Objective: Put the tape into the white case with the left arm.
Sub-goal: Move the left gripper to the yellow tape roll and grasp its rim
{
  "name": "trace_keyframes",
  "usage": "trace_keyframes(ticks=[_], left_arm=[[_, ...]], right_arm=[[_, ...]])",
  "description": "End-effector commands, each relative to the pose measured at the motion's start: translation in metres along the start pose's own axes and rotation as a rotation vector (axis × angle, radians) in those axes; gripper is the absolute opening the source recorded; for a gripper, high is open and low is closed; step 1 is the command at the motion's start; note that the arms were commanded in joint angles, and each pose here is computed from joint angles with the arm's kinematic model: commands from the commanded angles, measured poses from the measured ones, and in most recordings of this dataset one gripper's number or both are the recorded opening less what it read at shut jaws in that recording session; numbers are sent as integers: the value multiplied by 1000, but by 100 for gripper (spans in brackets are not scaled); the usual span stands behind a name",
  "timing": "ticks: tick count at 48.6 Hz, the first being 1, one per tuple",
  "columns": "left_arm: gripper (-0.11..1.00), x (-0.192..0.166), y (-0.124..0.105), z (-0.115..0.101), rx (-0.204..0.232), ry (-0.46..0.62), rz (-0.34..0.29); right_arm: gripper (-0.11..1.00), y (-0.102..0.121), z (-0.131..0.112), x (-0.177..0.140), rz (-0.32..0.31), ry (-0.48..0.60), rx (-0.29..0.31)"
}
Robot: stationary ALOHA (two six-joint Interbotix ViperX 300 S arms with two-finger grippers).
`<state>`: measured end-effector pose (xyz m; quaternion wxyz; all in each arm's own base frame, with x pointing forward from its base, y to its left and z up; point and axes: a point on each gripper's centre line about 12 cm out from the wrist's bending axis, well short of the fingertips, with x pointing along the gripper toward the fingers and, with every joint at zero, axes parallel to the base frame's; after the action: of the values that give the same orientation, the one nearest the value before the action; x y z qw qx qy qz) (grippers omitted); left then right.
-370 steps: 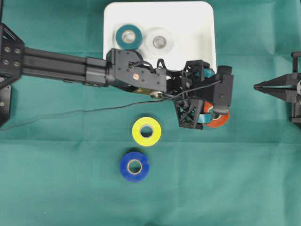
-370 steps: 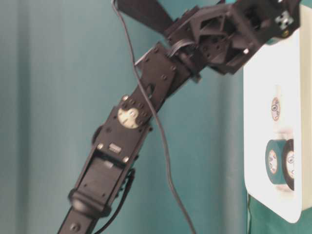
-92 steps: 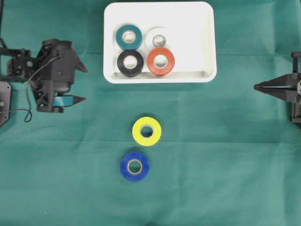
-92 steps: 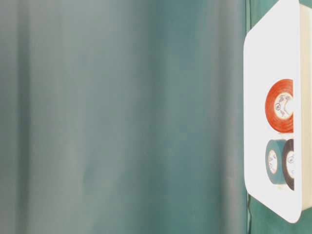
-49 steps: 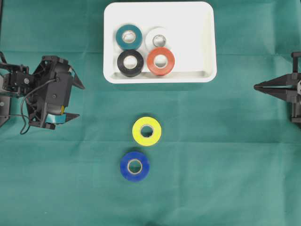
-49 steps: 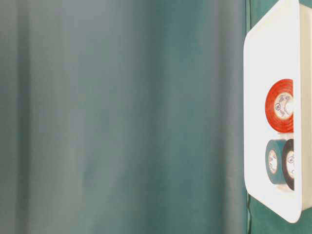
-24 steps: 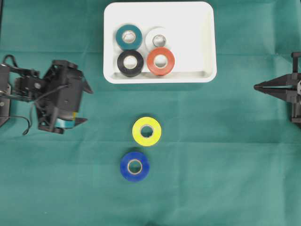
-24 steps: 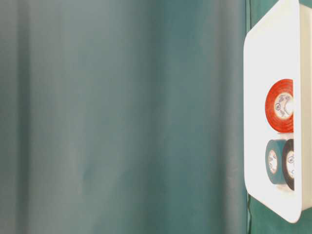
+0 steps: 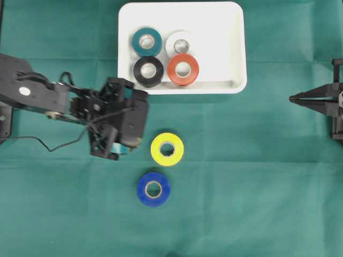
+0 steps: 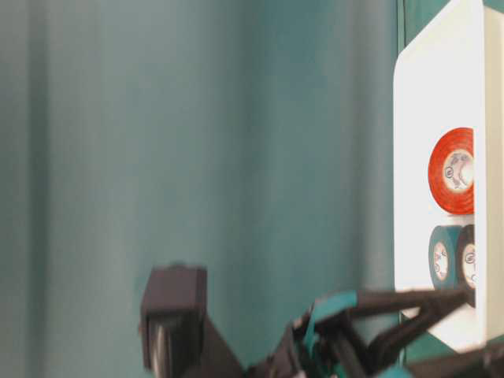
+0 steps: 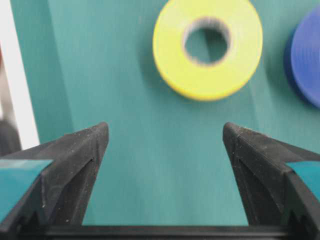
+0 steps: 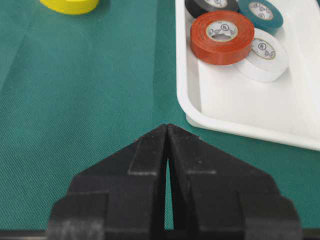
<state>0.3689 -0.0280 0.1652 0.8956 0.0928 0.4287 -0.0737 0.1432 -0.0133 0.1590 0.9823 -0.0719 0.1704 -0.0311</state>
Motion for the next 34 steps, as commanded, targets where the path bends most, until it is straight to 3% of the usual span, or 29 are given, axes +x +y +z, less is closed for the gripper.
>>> trace_keyframes(ticks=[1,23,34], left_arm=[[93,3,0,22,4,-45,2],[93,37,3,49,8,-45,0],[93,45,3,45,16,-27,-3]], right_arm=[[-9,-1,5,1,-2,-15,0],[-9,-1,4,1,-1,-14,0],[-9,-1,5,1,-2,-15,0]])
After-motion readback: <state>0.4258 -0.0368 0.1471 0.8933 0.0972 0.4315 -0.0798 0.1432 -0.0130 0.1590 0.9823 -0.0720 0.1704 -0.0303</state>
